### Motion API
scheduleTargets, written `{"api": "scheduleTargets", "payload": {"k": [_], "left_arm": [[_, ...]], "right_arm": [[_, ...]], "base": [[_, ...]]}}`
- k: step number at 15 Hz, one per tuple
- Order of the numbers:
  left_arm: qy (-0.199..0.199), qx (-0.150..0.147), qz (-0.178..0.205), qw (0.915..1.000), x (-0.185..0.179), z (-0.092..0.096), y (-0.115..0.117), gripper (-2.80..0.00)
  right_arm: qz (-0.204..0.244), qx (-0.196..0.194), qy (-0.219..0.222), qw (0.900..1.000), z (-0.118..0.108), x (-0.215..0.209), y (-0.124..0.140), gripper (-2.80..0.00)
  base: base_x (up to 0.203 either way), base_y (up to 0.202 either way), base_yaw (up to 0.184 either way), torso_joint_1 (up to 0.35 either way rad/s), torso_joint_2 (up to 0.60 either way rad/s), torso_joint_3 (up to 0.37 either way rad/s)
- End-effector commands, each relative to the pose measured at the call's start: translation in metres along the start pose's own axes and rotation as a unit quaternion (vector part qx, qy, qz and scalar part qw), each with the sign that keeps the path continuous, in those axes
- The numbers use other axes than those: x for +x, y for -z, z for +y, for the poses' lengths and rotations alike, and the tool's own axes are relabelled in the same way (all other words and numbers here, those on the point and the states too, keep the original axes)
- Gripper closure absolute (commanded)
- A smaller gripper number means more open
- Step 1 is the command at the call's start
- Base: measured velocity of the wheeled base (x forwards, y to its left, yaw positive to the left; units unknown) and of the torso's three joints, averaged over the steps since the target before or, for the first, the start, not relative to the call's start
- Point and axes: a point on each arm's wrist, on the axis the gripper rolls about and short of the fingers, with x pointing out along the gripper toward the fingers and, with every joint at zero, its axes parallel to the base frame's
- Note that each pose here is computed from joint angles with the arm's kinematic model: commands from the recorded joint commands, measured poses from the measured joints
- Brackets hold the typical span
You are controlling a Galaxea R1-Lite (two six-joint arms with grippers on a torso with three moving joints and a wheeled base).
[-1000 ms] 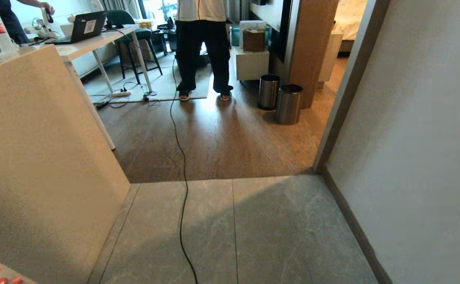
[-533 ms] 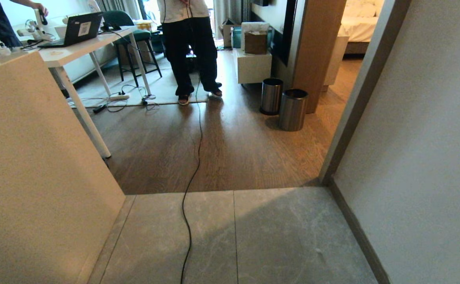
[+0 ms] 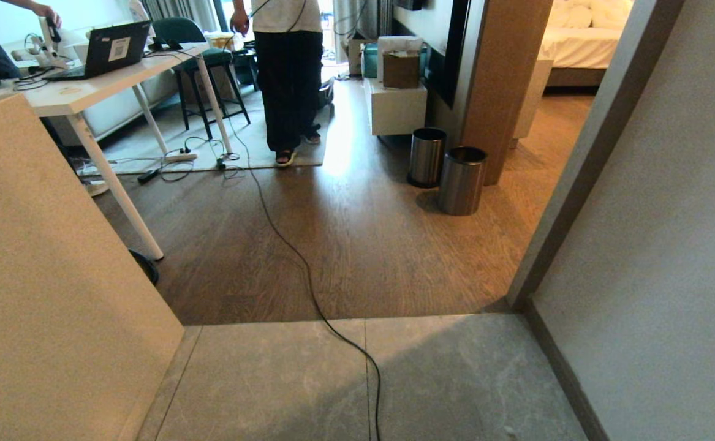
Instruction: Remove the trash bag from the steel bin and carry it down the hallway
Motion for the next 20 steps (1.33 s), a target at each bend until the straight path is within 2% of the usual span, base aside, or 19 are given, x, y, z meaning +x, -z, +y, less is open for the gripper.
{"api": "scheduleTargets", "payload": {"k": [1, 20], "left_arm": [[0.0, 0.0, 0.005, 1.0, 0.0007, 0.0, 0.0029, 0.0], [0.0, -0.004, 0.005, 1.0, 0.0008, 0.0, 0.0033, 0.0]], "right_arm": [[0.0, 0.0, 0.0, 1.0, 0.0, 0.0001, 0.0, 0.0], [0.0, 0.0, 0.0, 1.0, 0.0, 0.0001, -0.0001, 0.0]], "base": [[0.19, 0.0, 0.005, 0.005, 0.0, 0.004], [0.194, 0.0, 0.001, 0.003, 0.0, 0.002]]}}
